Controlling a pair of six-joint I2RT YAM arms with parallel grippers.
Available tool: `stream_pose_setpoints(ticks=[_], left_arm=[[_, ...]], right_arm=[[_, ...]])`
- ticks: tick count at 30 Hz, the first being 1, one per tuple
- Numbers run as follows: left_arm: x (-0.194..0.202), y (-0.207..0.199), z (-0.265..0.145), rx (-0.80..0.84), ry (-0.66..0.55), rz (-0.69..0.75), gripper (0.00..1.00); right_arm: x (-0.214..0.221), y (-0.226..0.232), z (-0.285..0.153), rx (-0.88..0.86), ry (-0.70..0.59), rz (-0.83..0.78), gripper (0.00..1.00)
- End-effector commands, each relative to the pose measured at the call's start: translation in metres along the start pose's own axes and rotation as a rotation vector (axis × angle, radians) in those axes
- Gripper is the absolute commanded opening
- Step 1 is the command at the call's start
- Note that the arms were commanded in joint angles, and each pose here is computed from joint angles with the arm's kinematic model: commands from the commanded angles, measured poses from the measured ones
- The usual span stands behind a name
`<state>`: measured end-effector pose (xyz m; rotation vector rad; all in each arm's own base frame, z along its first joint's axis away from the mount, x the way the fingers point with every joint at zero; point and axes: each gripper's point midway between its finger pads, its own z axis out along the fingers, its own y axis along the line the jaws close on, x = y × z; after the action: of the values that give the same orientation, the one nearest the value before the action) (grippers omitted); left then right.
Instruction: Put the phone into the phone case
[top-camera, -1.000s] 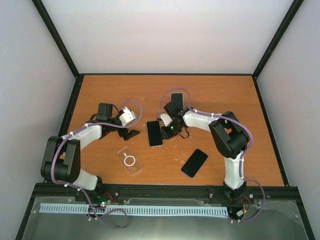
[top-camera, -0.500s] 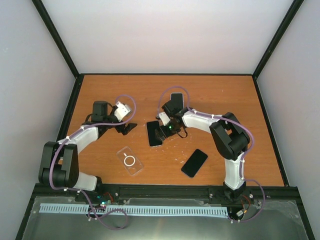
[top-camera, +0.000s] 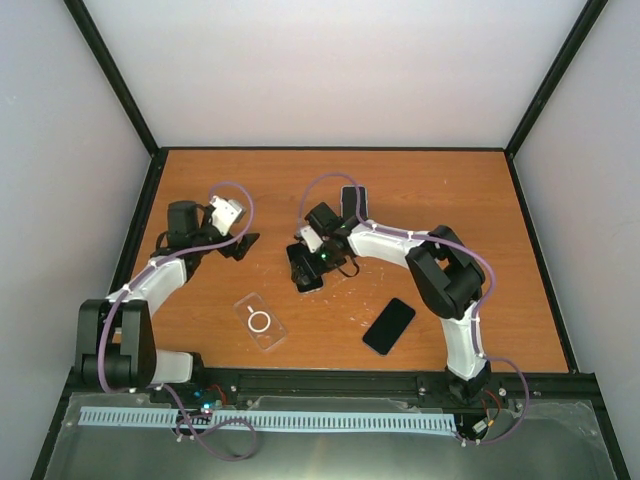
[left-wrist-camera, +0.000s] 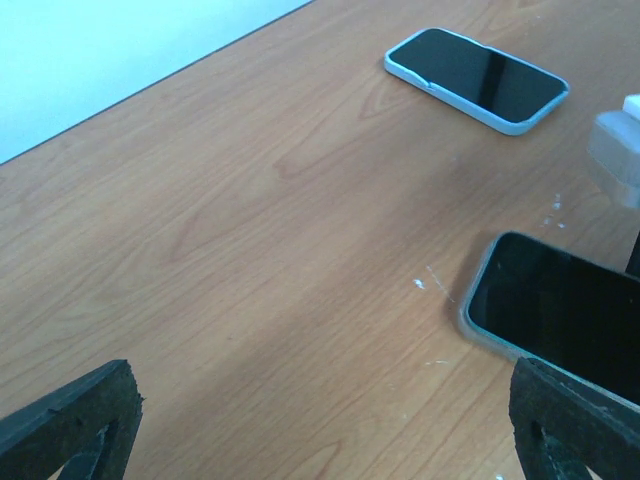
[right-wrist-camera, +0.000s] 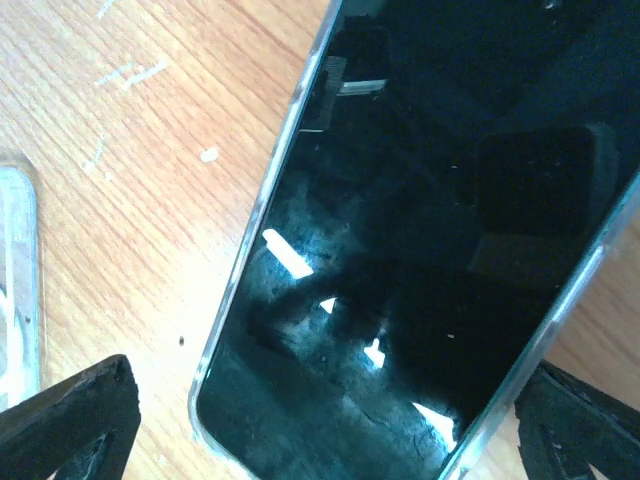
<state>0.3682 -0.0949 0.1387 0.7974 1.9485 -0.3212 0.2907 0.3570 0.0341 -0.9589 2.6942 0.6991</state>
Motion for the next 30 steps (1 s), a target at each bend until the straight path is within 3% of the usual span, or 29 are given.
stream_pose_setpoints(ticks=[1,8,19,24,30], left_arm=[[-0.014,0.017,-0.01,-0.071,-0.052,-0.013,1.0],[-0.018,0.032,-0.016,-0.158,-0.056,-0.02,1.0],[-0.01,0.067,-0.026,-0.268,-0.04,-0.142,1.0],[-0.008,0.065,-0.019,-0.228,-0.018,-0.19,1.0],[-0.01,0.052,-0.011,-0.112,-0.003,-0.251,1.0]], right_arm=[[0.007,0.007,0.026,0.034,0.055,-0.025,1.0],[0.024,0.006,0.06,0.156,0.13,-0.129,1.0],[0.054,-0.019,0.075,0.331,0.2,-0.279,0.98],[0.057,-0.021,0.074,0.318,0.213,-0.32,0.87],[0.02,-0.007,0.051,0.327,0.092,-0.415,0.7]])
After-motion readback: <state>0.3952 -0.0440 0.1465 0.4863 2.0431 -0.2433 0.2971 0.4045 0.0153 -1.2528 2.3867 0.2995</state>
